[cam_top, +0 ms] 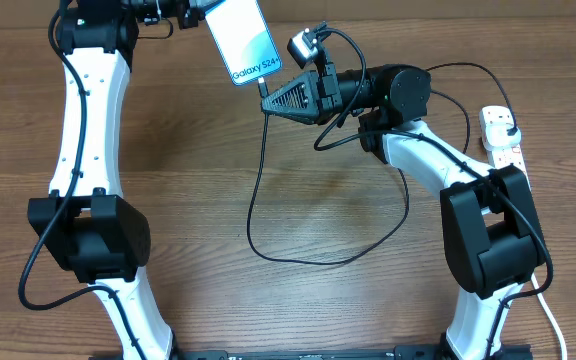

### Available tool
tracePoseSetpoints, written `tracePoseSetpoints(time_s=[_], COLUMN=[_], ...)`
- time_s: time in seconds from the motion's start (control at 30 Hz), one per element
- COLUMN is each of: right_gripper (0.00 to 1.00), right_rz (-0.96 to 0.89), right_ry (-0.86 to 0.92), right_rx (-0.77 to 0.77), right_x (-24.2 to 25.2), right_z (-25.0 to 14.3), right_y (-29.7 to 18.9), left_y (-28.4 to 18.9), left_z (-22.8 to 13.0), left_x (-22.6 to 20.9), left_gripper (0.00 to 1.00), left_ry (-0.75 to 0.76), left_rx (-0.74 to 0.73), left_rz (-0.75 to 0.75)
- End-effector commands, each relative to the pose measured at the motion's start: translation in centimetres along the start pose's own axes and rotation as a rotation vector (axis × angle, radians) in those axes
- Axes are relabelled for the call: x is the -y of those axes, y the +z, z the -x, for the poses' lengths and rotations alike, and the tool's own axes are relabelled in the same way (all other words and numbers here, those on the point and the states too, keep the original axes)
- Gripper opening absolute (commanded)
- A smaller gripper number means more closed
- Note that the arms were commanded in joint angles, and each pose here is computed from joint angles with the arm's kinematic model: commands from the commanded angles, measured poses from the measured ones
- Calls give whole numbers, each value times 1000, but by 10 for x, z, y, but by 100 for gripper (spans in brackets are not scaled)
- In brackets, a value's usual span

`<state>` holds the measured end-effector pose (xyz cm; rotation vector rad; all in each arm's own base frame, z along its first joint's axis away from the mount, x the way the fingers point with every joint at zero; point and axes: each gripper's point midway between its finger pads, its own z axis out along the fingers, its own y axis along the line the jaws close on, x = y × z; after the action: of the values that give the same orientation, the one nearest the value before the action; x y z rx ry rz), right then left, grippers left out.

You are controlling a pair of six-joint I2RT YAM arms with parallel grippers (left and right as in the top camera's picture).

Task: Plug charger to phone and switch on socket

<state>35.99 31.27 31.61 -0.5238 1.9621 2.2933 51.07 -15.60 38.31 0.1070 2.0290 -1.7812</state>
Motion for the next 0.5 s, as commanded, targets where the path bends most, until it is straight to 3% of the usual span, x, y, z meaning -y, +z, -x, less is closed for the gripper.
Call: tracePoseSetpoints(time_s=[0.0, 0.47], right_gripper=[4, 4], right_rz=[8, 7], right_ry=[-30, -29], right_rx=[8, 5], right_x=[-9, -9], right_z=[3, 2], right_y=[0, 0], left_y=[3, 3], left_z=[-2, -4], left_x=[6, 8], left_gripper=[4, 4], left_ry=[46, -3], left_rx=[-15, -29], left_rz=[-16, -25])
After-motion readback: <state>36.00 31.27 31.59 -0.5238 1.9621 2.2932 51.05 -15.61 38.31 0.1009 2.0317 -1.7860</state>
